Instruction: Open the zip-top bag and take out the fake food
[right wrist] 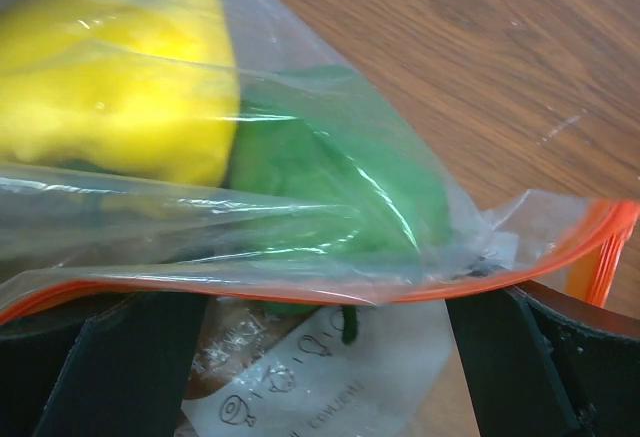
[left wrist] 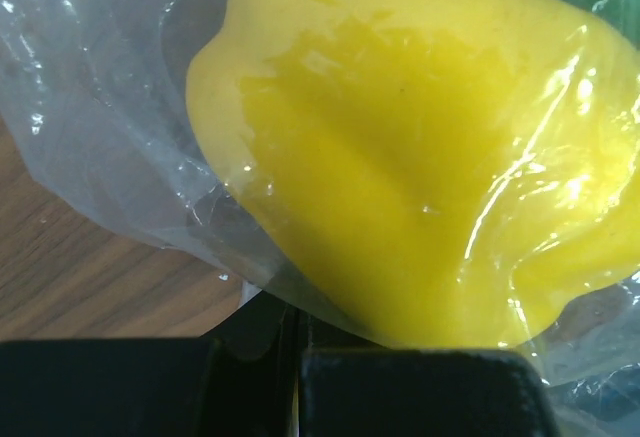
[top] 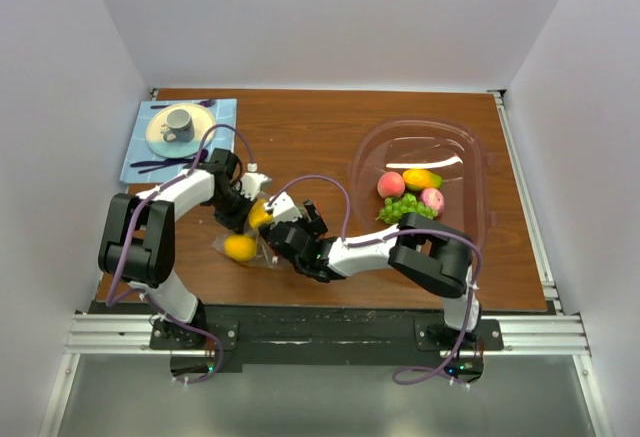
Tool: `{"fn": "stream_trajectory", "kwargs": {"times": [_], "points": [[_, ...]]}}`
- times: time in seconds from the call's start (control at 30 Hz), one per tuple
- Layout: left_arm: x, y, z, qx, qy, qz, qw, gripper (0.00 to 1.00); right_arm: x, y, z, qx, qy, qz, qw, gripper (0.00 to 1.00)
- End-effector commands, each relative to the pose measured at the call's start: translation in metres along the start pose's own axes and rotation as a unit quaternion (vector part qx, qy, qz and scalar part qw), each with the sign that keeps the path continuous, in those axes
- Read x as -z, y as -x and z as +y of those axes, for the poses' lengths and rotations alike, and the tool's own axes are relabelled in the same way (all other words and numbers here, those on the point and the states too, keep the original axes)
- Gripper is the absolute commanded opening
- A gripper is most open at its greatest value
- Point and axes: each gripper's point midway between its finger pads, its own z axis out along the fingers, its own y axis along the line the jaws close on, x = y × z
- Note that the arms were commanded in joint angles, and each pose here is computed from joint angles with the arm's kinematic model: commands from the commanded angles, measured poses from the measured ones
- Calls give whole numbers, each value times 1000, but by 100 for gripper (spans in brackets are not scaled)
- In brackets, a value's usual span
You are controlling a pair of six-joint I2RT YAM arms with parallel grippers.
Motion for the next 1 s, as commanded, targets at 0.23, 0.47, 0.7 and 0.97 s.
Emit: {"fn": "stream_trajectory", "kwargs": {"times": [0.23, 0.47, 0.7, 0.97], "points": [[2, -10, -5, -19, -8, 14, 1000, 0, 5, 52, 28, -28, 66, -44, 996, 32], [-6, -13, 4, -3, 16, 21, 1000, 0, 61, 31, -3, -67, 101, -11, 993, 3], [-9, -11, 11, 5, 32, 21, 999, 0, 133, 27, -59, -148, 131, -5, 980, 4], [-11, -10, 7, 8, 22, 18, 1000, 0, 180, 43, -141, -158, 95, -38, 982, 18]]}}
